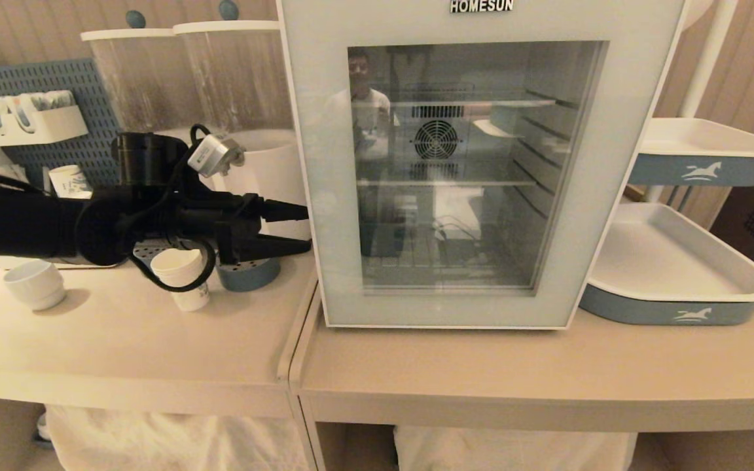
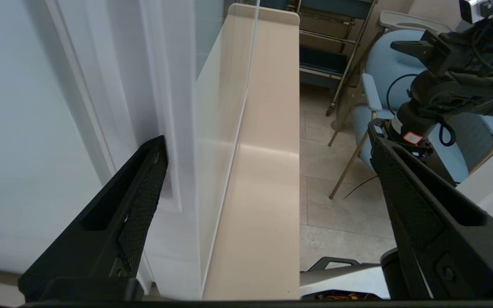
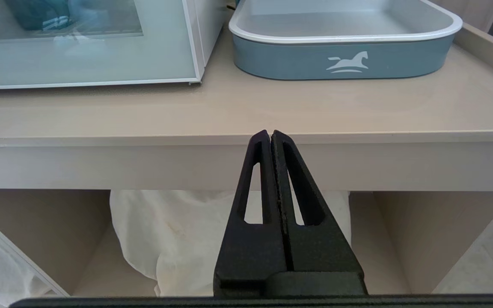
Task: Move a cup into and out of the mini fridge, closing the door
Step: Open the freezer door
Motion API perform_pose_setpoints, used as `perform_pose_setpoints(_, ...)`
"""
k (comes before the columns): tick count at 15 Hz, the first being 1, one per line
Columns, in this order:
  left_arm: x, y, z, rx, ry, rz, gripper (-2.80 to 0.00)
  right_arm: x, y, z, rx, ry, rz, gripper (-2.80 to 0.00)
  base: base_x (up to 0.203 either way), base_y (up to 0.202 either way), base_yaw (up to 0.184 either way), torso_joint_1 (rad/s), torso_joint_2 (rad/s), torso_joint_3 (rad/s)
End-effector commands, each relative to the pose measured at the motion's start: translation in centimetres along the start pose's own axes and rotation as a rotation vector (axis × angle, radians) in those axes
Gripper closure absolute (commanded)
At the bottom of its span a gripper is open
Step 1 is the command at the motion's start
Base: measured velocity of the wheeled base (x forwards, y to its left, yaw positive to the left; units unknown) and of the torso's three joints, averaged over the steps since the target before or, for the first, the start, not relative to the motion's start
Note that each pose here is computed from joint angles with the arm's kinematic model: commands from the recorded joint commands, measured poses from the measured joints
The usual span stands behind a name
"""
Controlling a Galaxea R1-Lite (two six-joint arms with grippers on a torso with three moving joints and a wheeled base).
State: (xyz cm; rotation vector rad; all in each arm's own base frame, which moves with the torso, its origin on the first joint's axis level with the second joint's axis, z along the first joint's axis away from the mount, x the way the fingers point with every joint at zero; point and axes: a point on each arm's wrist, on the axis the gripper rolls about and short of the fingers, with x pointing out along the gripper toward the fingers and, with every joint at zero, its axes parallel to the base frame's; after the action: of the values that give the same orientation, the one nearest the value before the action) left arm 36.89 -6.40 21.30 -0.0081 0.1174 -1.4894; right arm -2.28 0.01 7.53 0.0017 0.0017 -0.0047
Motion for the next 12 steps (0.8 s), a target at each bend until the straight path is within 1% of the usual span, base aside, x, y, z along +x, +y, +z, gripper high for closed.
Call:
perform_pose_setpoints(1,-0.2,-0.9,0.8,0.018,-0.007,-0.014,-2.80,0.0,0.0,0.0,0.000,0.000,0.000,0.00,0.000,0.000,0.000,0.000,0.00,0.000)
perform_pose_setpoints(5,-0.5,-2.2,1.2,0.019,-0.010,-0.021,-2.80,0.0,0.0,0.0,0.000,0.000,0.000,0.00,0.000,0.000,0.000,0.000,0.00,0.000)
perform_pose_setpoints(8,-0.5,-2.8,1.6,0.010,-0.027,-0.080,-2.80,0.0,0.0,0.0,0.000,0.000,0.000,0.00,0.000,0.000,0.000,0.000,0.00,0.000)
perform_pose_setpoints(9,-0.4,-2.8,1.7,0.008,-0.028,-0.086,-2.80,0.0,0.0,0.0,0.000,0.000,0.000,0.00,0.000,0.000,0.000,0.000,0.00,0.000)
perform_pose_setpoints(12,0.5,-2.1,1.1,-0.003,-0.023,-0.105,-2.80,0.0,0.0,0.0,0.000,0.000,0.000,0.00,0.000,0.000,0.000,0.000,0.00,0.000)
